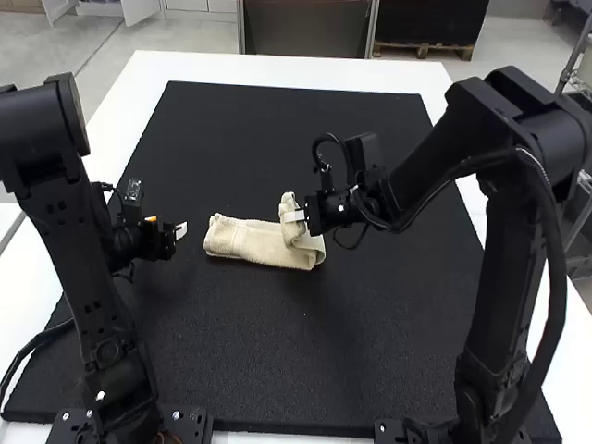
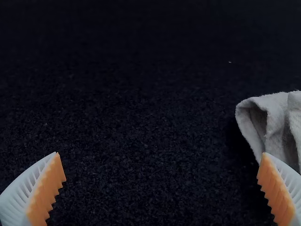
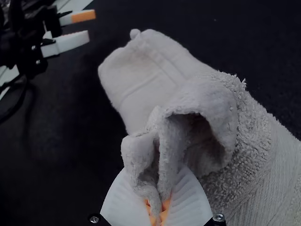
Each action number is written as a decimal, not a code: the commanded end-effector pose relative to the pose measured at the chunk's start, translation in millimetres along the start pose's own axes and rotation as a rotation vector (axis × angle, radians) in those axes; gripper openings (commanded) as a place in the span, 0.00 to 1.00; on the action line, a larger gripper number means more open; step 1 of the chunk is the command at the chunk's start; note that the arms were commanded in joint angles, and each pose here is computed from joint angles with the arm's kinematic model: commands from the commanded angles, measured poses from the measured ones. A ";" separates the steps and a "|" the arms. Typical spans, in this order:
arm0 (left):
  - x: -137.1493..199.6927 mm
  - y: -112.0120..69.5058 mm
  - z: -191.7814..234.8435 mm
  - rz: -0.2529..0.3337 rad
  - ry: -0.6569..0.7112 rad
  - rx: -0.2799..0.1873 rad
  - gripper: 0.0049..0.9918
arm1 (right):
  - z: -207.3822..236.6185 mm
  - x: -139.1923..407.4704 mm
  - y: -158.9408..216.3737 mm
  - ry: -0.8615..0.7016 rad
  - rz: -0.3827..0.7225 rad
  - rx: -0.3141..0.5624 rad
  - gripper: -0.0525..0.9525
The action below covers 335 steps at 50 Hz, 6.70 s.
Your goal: Fold the towel.
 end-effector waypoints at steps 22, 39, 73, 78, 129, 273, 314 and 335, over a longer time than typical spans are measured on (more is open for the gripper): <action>8.4 -6.8 -9.9 0.038 -0.035 -0.023 0.97 | -33.6 -26.5 20.5 -0.046 -0.074 0.076 0.03; 13.9 -7.9 -11.5 0.030 -0.046 -0.024 0.97 | -39.4 -41.0 24.2 -0.046 -0.100 0.093 0.03; 14.8 -9.3 -14.2 0.030 -0.053 -0.022 0.97 | -54.1 -71.1 33.0 -0.057 -0.154 0.134 0.03; 14.5 -9.7 -14.1 0.032 -0.052 -0.018 0.97 | -54.9 -75.9 32.8 -0.054 -0.160 0.134 0.03; 15.2 -11.6 -15.0 0.052 -0.057 -0.013 0.97 | -59.8 -105.1 37.1 -0.050 -0.192 0.143 0.04; 15.8 -17.1 -12.4 0.082 -0.058 -0.009 0.97 | -24.8 -143.6 34.9 -0.092 -0.278 0.150 0.03; 16.6 -18.7 -11.7 0.091 -0.060 -0.010 0.97 | -34.5 -142.9 35.3 -0.115 -0.281 0.134 0.03; 17.1 -18.7 -10.8 0.090 -0.061 -0.011 0.97 | -64.3 -142.7 38.4 -0.177 -0.284 0.180 0.03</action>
Point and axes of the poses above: each hand's point on the last joint's axis, 136 mm out from that joint toward the fingers, its own x axis back along the fingers, its own y axis along the line the jaws close on, z = x × y, the point moved 5 cm from there along x, back along the fingers, and after that the axes turned 11 degrees about x, right-handed, at the moved point
